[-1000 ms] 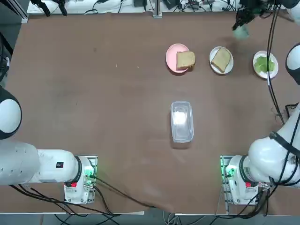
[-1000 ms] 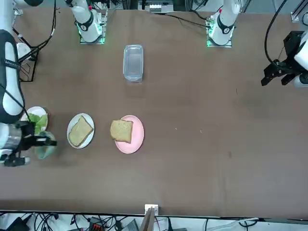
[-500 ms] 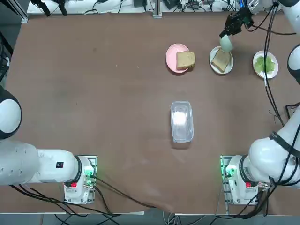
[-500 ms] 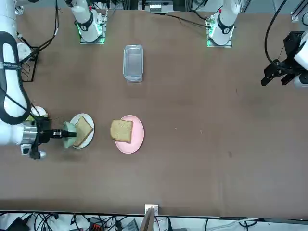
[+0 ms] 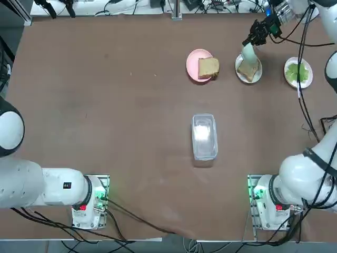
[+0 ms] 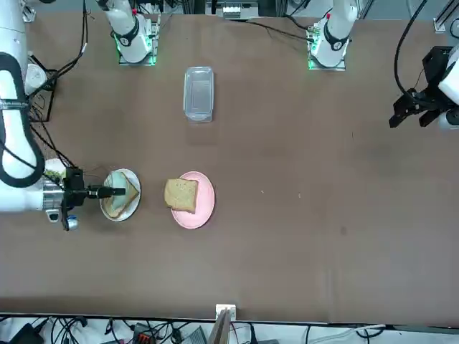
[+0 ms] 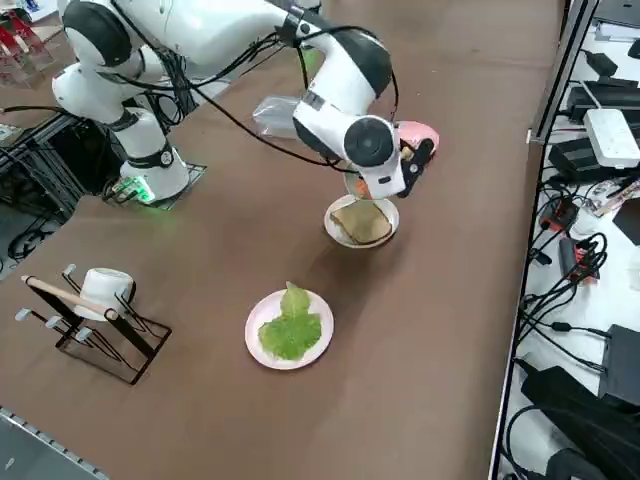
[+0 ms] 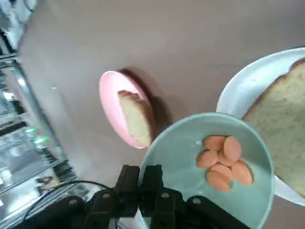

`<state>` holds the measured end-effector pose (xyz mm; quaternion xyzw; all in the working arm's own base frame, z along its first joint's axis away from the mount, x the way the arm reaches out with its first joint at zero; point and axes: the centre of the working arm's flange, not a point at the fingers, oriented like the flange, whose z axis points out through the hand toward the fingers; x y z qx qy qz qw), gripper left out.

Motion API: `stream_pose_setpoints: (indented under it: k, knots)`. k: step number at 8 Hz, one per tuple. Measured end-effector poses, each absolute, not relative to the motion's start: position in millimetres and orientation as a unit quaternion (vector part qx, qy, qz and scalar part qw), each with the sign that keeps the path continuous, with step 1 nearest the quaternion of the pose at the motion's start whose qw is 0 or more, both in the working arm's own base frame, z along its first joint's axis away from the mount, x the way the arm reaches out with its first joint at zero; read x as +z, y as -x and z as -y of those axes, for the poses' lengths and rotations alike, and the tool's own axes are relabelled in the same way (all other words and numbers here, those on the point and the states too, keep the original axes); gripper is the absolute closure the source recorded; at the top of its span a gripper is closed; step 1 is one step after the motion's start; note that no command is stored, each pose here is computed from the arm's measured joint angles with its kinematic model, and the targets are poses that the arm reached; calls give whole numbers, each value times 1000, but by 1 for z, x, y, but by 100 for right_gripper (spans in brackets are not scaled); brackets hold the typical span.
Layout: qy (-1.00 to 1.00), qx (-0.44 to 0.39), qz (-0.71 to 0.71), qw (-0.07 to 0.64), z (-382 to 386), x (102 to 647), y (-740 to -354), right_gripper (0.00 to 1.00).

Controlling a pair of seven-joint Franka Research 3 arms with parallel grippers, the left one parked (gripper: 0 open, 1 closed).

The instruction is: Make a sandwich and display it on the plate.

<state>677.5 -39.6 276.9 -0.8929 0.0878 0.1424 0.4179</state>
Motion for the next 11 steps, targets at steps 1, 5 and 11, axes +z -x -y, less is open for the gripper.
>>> stream_pose_setpoints:
  k: [1, 5, 11]
  knots:
    - [881, 137, -90, 444, 50, 272, -676, 96]
    - [824, 118, -85, 547, 85, 235, -665, 96]
    - [762, 84, -79, 637, 125, 186, -646, 96]
